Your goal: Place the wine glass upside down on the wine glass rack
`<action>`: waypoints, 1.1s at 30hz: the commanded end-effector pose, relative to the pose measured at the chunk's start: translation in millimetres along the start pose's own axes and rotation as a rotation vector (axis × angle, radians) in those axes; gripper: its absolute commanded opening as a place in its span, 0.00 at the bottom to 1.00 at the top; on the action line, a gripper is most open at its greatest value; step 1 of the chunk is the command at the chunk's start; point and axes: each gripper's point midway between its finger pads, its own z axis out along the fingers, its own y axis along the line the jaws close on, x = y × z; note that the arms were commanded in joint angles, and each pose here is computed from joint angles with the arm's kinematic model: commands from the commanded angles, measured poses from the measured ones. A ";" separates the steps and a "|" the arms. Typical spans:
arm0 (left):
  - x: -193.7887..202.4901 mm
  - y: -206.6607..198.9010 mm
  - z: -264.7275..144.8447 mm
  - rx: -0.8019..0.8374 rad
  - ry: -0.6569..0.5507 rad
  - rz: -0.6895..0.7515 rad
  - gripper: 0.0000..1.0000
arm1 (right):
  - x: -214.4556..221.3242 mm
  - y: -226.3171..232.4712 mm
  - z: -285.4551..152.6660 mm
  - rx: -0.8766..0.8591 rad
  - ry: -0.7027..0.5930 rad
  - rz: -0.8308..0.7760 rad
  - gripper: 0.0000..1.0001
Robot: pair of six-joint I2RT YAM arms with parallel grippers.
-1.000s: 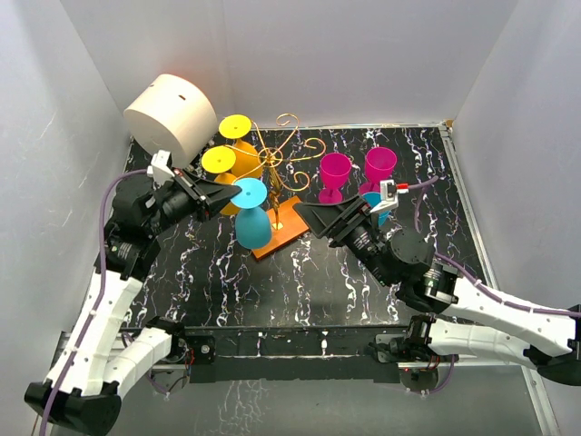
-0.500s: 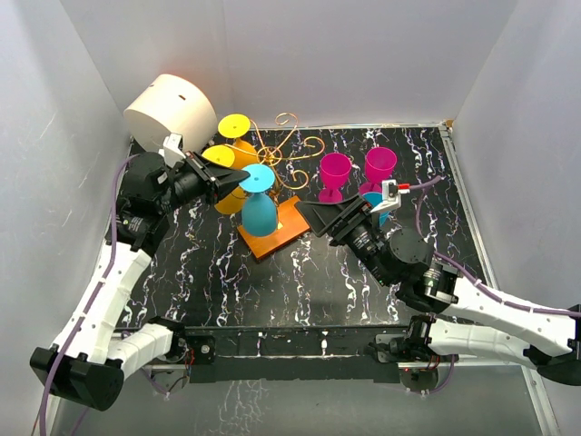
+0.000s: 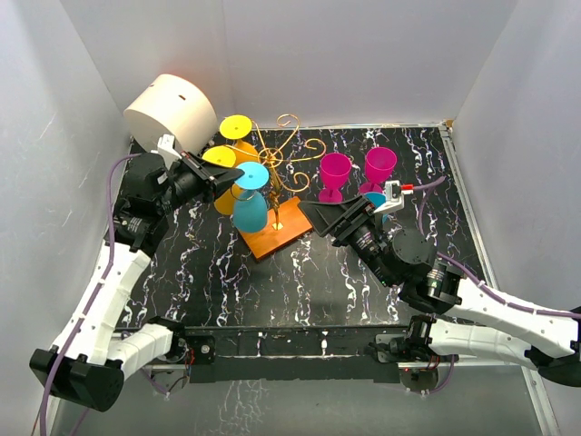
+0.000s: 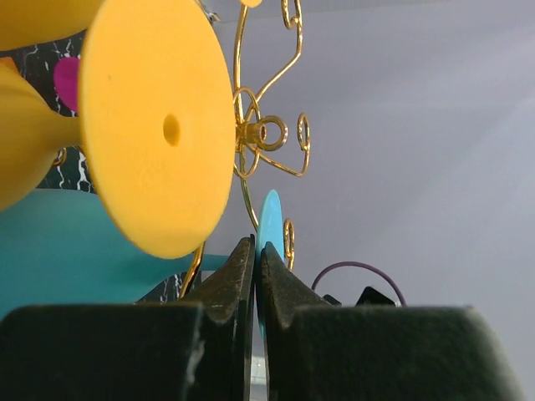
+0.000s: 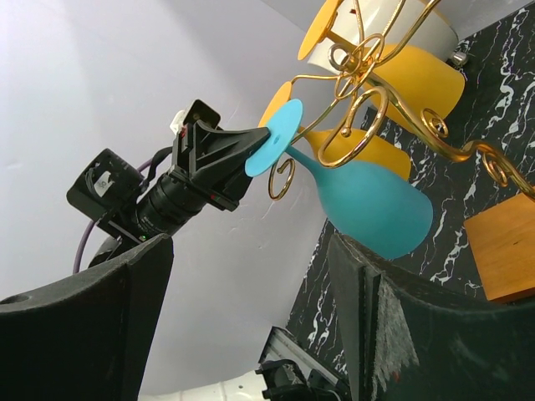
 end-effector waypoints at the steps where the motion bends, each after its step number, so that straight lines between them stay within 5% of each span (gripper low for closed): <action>1: -4.9 -17.8 -16.4 0.031 -0.053 0.060 0.00 | -15.4 18.2 -1.1 -0.031 -0.034 0.041 0.73; 20: -4.8 -14.0 -39.9 -0.002 -0.113 0.101 0.00 | -7.7 18.3 2.6 -0.019 -0.005 0.064 0.73; 33: 13.8 -17.7 -51.2 0.014 -0.027 0.132 0.00 | -5.1 27.6 7.1 -0.040 0.010 0.078 0.72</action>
